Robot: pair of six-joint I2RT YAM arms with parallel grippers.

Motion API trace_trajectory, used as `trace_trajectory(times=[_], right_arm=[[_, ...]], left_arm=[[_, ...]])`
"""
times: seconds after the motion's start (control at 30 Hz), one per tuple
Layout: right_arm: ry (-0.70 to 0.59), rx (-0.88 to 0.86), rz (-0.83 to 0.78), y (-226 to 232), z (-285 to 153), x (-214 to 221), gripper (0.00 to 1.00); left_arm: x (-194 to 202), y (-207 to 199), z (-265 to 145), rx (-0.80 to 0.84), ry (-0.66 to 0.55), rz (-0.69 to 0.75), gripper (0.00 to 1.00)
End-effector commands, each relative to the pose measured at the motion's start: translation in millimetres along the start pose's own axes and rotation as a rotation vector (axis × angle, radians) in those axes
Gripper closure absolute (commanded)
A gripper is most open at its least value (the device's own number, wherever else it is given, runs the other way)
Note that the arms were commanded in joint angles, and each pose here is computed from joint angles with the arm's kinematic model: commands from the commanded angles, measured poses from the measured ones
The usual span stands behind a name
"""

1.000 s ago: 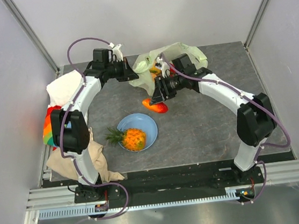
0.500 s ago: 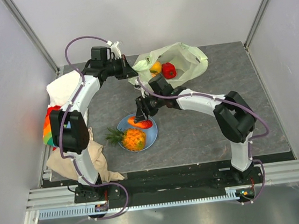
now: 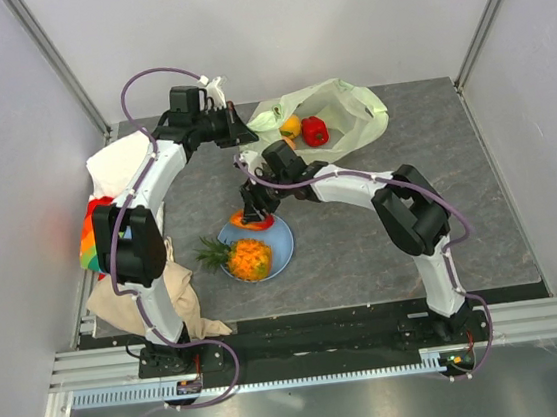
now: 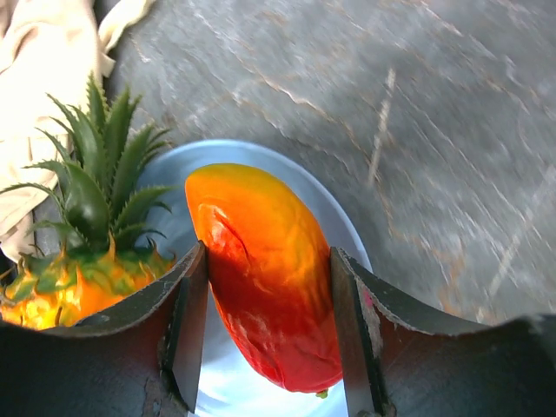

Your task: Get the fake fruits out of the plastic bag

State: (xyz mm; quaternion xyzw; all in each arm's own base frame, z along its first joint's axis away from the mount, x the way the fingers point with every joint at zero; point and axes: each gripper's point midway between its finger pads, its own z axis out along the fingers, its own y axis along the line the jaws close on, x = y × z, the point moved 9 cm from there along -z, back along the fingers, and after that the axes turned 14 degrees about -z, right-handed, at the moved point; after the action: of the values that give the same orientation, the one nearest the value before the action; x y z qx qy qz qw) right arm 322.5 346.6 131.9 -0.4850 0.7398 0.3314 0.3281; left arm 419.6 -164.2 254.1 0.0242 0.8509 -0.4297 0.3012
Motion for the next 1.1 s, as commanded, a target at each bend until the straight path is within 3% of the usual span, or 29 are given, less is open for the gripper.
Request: trace_trajectory(times=[0.0, 0.5, 0.73, 0.77, 0.87, 0.9, 1.07], right_arm=[[-0.058, -0.107, -0.115, 5.9, 20.0, -11.5, 0.72], [-0.032, -0.219, -0.183, 16.6, 51.8, -4.2, 0.62], [-0.052, -0.180, -0.206, 16.8, 37.3, -17.8, 0.31], [-0.075, -0.162, -0.223, 18.5, 27.3, -29.0, 0.29], [-0.114, -0.121, -0.238, 18.1, 1.0, -50.8, 0.22], [-0.121, -0.109, -0.245, 17.7, -5.8, -55.5, 0.05], [-0.153, -0.093, -0.279, 24.9, -53.7, -88.3, 0.02]], left_arm=[[-7.5, -11.3, -5.7, 0.052, -0.025, 0.002, 0.98], [-5.6, -4.8, 1.1, 0.052, -0.009, -0.011, 0.98], [-8.1, -5.3, 3.5, 0.064, -0.010, -0.014, 0.98], [-8.9, -5.5, 4.0, 0.065, -0.010, -0.013, 0.97], [-10.5, -8.8, 2.6, 0.077, -0.011, -0.016, 0.73], [-10.5, -9.2, 1.4, 0.078, -0.011, -0.022, 0.67], [-11.4, -12.8, -3.3, 0.082, -0.021, -0.036, 0.64]])
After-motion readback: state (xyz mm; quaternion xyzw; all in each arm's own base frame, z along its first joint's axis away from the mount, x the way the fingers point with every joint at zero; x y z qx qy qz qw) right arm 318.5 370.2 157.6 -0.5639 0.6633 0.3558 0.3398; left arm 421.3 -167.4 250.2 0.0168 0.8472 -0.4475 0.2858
